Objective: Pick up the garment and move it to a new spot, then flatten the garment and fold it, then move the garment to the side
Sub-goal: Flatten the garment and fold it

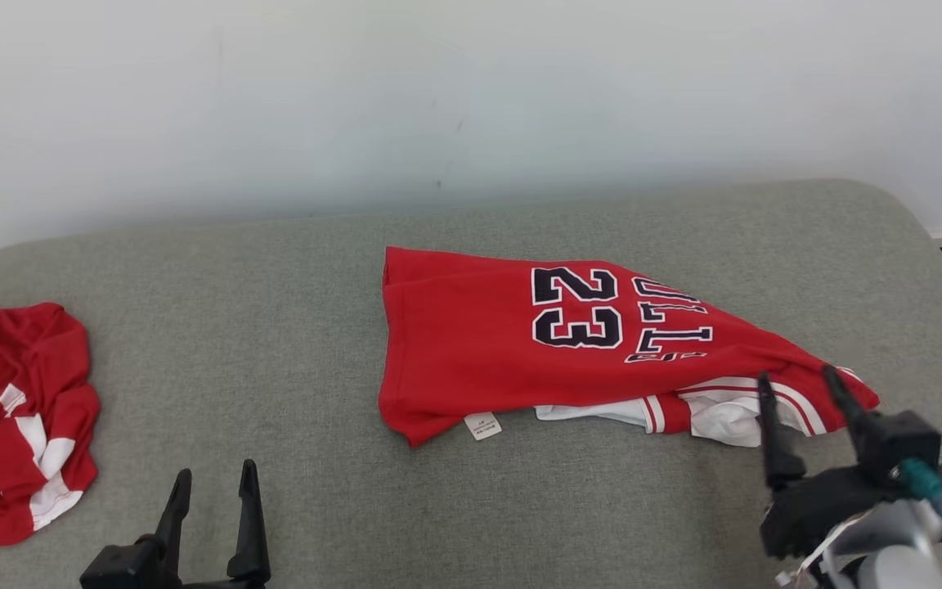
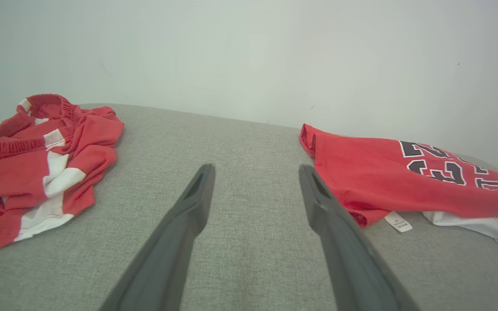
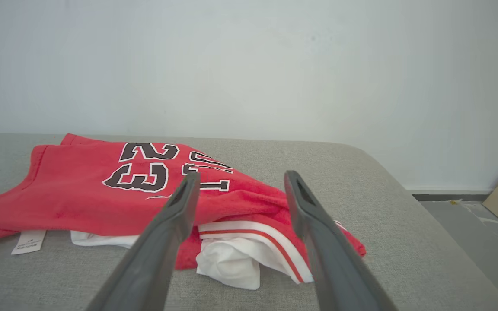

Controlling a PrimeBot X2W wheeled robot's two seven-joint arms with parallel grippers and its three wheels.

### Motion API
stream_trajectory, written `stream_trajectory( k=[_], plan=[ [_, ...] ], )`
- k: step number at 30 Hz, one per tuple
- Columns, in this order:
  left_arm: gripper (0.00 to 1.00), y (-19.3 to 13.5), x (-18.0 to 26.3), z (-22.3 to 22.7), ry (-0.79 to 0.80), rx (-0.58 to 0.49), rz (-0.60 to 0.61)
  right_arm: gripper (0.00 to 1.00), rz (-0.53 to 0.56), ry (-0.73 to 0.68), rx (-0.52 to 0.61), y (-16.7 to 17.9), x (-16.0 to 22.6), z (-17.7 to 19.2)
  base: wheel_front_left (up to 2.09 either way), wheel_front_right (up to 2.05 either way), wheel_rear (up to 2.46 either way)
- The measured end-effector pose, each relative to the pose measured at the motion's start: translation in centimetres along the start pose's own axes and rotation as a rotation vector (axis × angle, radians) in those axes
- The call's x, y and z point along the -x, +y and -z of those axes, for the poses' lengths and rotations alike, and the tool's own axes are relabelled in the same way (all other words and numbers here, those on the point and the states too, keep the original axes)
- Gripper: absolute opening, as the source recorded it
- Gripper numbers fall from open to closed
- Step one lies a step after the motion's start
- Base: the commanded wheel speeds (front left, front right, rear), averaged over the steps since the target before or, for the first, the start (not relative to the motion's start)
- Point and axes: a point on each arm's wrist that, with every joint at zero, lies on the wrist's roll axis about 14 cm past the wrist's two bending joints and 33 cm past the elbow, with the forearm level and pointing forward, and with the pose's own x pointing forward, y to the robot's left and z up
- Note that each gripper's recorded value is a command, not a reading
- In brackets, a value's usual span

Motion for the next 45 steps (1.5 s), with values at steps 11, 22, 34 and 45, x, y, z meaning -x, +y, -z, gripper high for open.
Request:
stream_trajectory(
  k=[11, 22, 34, 45],
  plan=[
    [1.00, -0.3, 0.7, -0.9, -0.029, -0.002, 0.003, 1.00, -0.160, -0.113, -0.052, 6.1, 2.8, -0.9, 0.00, 0.00, 0.00],
    [1.00, 0.0, 1.7, -1.1, -0.034, -0.004, -0.011, 1.00, -0.186, -0.071, -0.088, 7.5, 3.9, 0.7, 0.00, 0.00, 0.00],
    [1.00, -3.7, -2.1, 1.0, 0.082, 0.011, 0.112, 1.00, -0.151, -0.040, -0.105, 6.6, 4.1, 1.7, 0.00, 0.00, 0.00],
    [1.00, -9.2, -6.1, 6.5, 0.325, 0.011, 0.269, 1.00, -0.104, -0.010, -0.122, 5.2, 3.8, 2.6, 0.00, 0.00, 0.00]
  ],
)
